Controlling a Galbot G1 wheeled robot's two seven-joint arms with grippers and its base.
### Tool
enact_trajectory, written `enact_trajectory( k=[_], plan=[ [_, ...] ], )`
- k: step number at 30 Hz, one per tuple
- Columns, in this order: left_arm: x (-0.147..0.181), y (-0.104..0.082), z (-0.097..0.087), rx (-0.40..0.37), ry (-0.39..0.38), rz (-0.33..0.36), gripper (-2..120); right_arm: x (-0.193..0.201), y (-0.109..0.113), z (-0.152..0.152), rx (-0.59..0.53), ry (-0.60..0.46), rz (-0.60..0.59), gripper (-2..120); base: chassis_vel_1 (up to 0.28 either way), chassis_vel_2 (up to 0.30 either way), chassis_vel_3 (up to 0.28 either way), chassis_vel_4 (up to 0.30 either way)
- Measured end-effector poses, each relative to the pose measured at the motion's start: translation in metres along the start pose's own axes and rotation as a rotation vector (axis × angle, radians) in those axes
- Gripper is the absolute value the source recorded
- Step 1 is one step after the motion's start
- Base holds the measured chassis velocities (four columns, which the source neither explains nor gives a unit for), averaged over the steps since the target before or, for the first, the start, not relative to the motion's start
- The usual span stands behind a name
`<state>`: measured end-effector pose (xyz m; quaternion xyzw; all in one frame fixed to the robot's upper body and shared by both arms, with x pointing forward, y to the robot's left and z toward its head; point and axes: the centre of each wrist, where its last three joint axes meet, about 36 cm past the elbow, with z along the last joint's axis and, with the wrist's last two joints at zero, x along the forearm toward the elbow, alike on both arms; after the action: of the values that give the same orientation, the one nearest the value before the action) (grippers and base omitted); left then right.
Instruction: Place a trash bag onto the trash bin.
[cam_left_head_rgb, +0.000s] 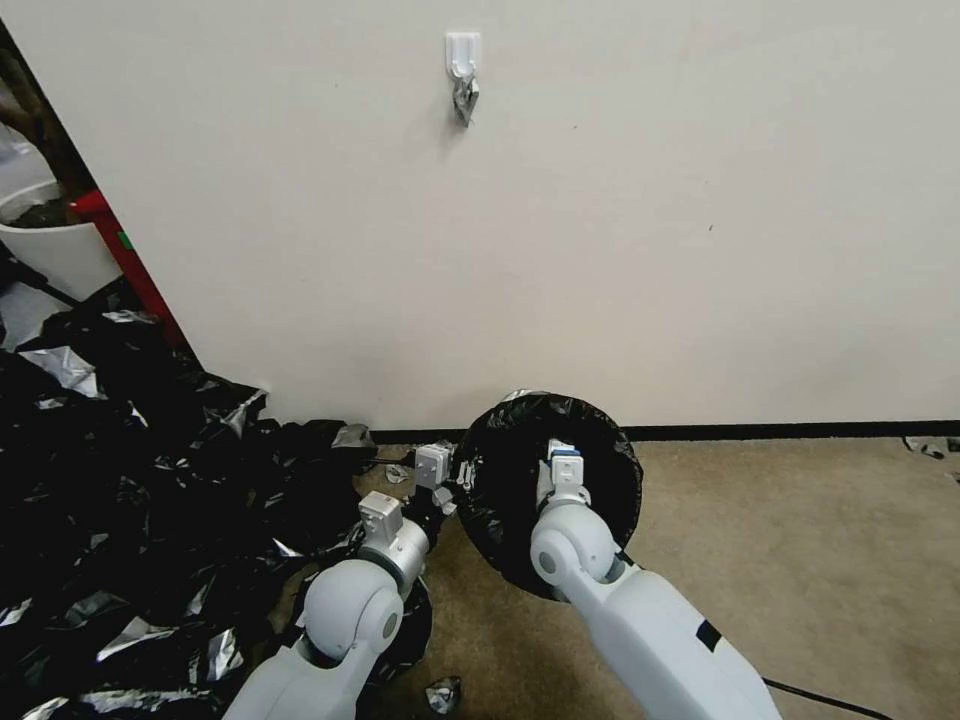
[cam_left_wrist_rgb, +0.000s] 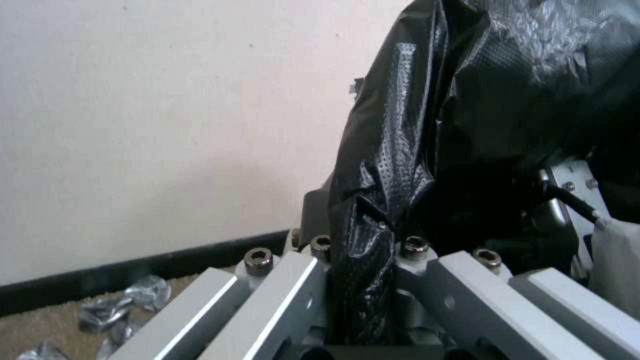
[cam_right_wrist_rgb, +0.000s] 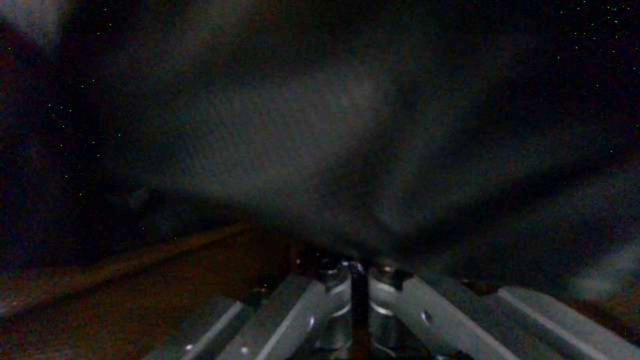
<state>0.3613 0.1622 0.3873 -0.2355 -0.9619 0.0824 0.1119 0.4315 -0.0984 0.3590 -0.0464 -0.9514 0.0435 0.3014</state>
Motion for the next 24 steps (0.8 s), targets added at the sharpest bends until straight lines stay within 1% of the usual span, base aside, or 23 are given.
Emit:
enact_trajectory(
  k=[1,3,4,6,8,9,10,11,13,15,17,20,22,24],
  plan=[
    [0.0,0.0,0.0,0.0,0.0,0.0,2,0.0,0.0,0.0,0.0,0.0,0.0,0,0.0,0.0,0.0,0.0],
    [0.0,-0.003,-0.002,0.002,0.007,0.008,2,-0.001,-0.005,0.005,0.052,-0.025,0.014,0,0.0,0.0,0.0,0.0],
    [0.0,-0.003,-0.002,0.002,0.007,0.008,2,-0.001,-0.005,0.005,0.052,-0.025,0.014,0,0.0,0.0,0.0,0.0],
    [-0.001,-0.005,-0.003,0.003,0.011,0.013,2,0.004,-0.009,0.011,0.111,-0.054,0.005,0,0.0,0.0,0.0,0.0],
    [-0.001,-0.005,-0.003,0.004,0.011,0.014,2,0.009,-0.009,0.012,0.115,-0.061,-0.014,0,0.0,0.0,0.0,0.0],
    [-0.001,-0.005,-0.003,0.004,0.011,0.014,2,0.017,-0.006,0.012,0.095,-0.058,-0.058,0,0.0,0.0,0.0,0.0],
    [0.0,-0.006,-0.003,0.005,0.011,0.014,2,0.022,-0.003,0.012,0.071,-0.046,-0.09,0,0.0,0.0,0.0,0.0],
    [0.0,-0.006,-0.003,0.005,0.011,0.014,2,0.022,-0.003,0.012,0.071,-0.046,-0.09,0,0.0,0.0,0.0,0.0],
    [0.0,-0.007,-0.003,0.006,0.01,0.014,2,0.028,0.005,0.011,0.006,-0.002,-0.155,0,0.0,0.0,0.0,0.0],
    [0.001,-0.007,-0.004,0.006,0.01,0.015,2,0.027,0.008,0.012,-0.004,0.015,-0.164,0,0.0,0.0,0.0,0.0],
    [0.002,-0.007,-0.004,0.007,0.009,0.015,2,0.026,0.009,0.013,-0.006,0.032,-0.163,0,0.0,0.0,0.0,0.0],
    [0.005,-0.007,-0.006,0.004,0.004,0.013,2,0.022,0.01,0.019,0.009,0.094,-0.141,0,0.0,0.0,0.0,0.0],
    [0.006,-0.006,-0.006,0.004,0.004,0.012,2,0.021,0.01,0.02,0.014,0.1,-0.137,0,0.0,0.0,0.0,0.0],
    [0.008,-0.007,-0.007,0.003,0.001,0.014,2,0.022,0.011,0.026,0.046,0.123,-0.114,0,0.0,0.0,0.0,0.0]
  ],
)
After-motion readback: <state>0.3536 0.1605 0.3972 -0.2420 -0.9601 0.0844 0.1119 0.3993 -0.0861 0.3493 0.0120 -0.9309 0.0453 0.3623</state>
